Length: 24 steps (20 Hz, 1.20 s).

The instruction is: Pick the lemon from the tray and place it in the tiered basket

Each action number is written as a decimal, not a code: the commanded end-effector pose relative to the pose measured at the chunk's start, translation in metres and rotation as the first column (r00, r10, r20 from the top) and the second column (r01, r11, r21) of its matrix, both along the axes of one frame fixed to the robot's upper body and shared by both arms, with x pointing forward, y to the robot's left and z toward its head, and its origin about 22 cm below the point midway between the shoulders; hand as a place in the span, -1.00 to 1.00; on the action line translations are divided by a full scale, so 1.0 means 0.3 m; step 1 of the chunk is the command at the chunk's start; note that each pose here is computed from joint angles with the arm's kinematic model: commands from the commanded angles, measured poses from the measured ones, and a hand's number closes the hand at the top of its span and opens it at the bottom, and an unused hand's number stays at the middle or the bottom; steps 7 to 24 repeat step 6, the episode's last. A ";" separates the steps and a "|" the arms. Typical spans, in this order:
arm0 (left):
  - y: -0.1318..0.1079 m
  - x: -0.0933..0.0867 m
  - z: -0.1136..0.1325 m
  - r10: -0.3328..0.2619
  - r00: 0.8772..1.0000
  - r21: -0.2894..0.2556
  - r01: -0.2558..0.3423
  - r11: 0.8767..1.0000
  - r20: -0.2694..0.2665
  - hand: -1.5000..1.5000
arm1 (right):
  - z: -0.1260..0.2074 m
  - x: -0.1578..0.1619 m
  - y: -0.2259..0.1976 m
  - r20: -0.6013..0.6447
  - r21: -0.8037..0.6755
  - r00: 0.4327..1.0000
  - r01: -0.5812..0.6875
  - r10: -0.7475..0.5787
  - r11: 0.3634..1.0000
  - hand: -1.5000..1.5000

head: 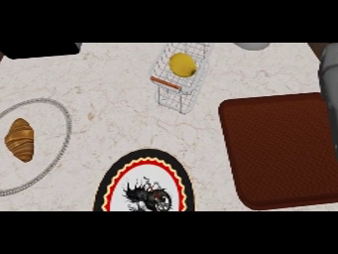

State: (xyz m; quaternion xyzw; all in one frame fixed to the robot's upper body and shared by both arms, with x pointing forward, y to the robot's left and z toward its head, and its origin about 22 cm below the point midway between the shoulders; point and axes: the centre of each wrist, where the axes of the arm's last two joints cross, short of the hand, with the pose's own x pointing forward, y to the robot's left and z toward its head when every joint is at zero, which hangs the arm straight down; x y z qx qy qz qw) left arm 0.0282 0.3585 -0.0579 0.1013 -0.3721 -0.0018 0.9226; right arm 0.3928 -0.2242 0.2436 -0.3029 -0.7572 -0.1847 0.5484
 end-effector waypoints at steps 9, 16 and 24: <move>-0.077 0.311 0.152 -0.041 0.865 -0.031 0.065 0.997 0.500 0.00 | 0.012 -0.059 -0.226 -0.013 -0.019 1.000 0.010 -0.010 1.000 -1.00; -0.077 0.311 0.152 -0.041 0.865 -0.031 0.065 0.997 0.500 0.00 | 0.012 -0.059 -0.226 -0.013 -0.019 1.000 0.010 -0.010 1.000 -1.00; -0.077 0.311 0.152 -0.041 0.865 -0.031 0.065 0.997 0.500 0.00 | 0.012 -0.059 -0.226 -0.013 -0.019 1.000 0.010 -0.010 1.000 -1.00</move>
